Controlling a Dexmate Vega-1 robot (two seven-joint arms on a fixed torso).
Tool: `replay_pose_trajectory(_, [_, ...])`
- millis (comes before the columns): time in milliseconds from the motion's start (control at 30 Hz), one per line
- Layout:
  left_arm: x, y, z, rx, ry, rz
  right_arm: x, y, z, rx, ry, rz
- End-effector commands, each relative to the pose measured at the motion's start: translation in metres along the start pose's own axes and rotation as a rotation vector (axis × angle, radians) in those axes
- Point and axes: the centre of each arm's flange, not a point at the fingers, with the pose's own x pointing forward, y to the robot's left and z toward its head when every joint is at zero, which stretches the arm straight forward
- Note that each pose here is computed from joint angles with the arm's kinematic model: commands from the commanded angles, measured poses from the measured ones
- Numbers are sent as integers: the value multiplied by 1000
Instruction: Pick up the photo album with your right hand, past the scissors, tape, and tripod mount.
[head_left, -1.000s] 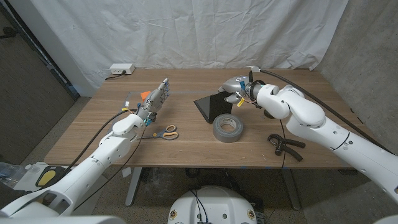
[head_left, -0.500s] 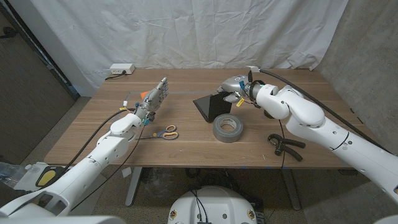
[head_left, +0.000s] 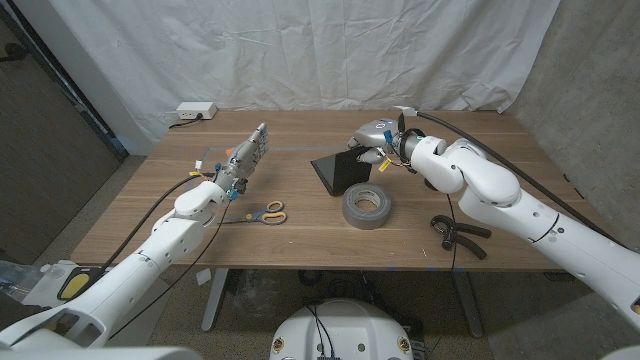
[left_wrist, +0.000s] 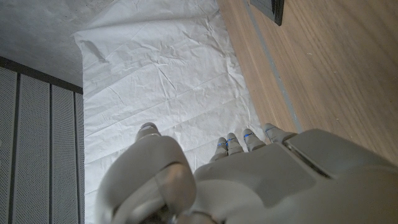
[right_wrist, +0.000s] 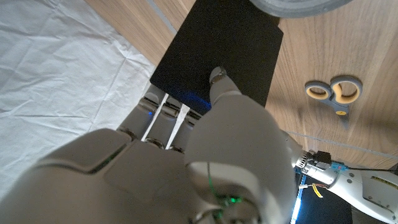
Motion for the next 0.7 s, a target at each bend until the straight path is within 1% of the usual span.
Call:
replay_pose_trajectory(33, [-1, -1, 1, 6, 3, 0, -2, -2, -1, -2, 8, -12])
replay_pose_trajectory(300, [-4, -2, 2, 5, -3, 6, -6, -4, -3, 3, 16, -13])
replay_pose_trajectory(467, [-3, -2, 3, 8, -1, 5, -7, -4, -4, 9, 19, -13])
replay_pose_trajectory(700, [-1, -4, 4, 10, -3, -5, -9, -10, -5, 11, 27, -20])
